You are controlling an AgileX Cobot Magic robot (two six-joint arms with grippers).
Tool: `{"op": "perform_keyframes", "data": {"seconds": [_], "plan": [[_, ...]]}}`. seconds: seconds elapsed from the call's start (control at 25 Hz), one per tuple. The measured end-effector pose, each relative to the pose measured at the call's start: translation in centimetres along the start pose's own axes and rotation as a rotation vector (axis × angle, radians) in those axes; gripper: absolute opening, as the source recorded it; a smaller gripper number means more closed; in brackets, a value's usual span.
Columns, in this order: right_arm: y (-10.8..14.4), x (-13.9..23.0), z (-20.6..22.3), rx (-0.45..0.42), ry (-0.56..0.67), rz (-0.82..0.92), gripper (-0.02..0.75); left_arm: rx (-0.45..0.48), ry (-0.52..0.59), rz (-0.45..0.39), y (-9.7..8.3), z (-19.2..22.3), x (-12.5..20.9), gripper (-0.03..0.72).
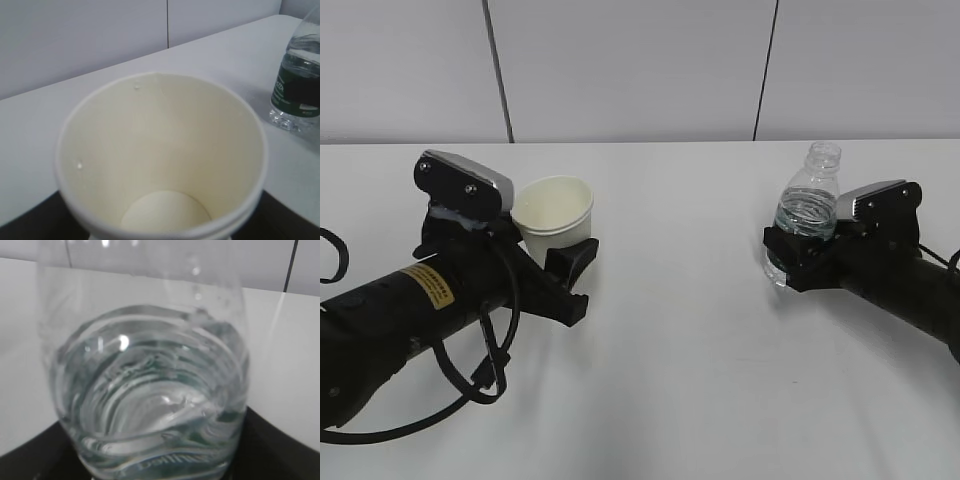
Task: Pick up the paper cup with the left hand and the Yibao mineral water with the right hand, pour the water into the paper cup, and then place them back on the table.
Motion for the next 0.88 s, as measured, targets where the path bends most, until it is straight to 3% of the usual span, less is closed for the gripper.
{"op": "perform_keyframes", "data": {"seconds": [0.88], "plan": [[0.00, 0.00, 0.00, 0.000, 0.000, 0.000, 0.489, 0.000, 0.000, 0.000, 0.00, 0.00, 0.00, 0.459]]}}
Point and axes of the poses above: a point on each arm's last joint axis where the gripper is mounted, z pointing out along that axis toward the gripper, y along the wrist's bending axis when the last joint is at zero, x = y × z, the point moved 3 cm from there along z, pointing out along that axis toward the gripper, and after that the axes turned 10 degrees about -z, right-handed, at the moved point
